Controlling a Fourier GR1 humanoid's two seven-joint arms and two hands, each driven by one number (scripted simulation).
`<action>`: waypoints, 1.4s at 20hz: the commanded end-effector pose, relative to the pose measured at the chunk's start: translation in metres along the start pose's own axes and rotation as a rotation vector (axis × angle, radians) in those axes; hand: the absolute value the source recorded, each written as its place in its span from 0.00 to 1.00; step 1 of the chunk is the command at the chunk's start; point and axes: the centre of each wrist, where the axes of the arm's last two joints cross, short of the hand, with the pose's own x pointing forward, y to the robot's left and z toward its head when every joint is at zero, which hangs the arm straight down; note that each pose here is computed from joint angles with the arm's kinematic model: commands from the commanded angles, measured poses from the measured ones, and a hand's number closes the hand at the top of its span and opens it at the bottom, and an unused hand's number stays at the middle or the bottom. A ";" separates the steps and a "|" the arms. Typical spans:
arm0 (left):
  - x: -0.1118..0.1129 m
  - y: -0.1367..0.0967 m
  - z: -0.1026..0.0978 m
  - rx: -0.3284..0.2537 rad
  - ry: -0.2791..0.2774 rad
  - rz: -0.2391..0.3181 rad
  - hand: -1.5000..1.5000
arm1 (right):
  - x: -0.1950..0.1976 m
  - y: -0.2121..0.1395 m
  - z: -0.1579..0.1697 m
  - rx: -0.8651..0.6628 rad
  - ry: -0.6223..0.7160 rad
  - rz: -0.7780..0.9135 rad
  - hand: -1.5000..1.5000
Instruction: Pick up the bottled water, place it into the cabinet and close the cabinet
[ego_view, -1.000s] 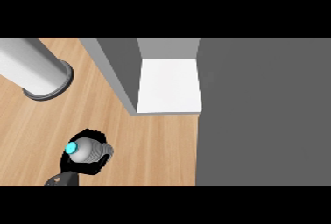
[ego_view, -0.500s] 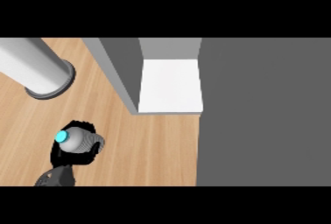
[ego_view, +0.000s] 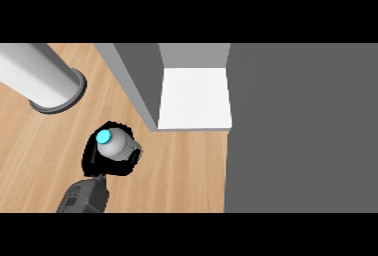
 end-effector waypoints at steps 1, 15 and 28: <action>0.018 -0.048 -0.019 -0.015 0.001 -0.003 1.00 | 0.033 0.021 -0.009 0.039 -0.062 -0.017 0.00; 0.045 -0.148 -0.072 0.019 -0.021 -0.142 1.00 | 0.036 0.026 -0.020 0.056 -0.086 -0.047 0.00; 0.037 -0.168 -0.122 0.110 0.061 -0.304 1.00 | 0.028 0.019 -0.022 0.043 -0.069 -0.077 0.00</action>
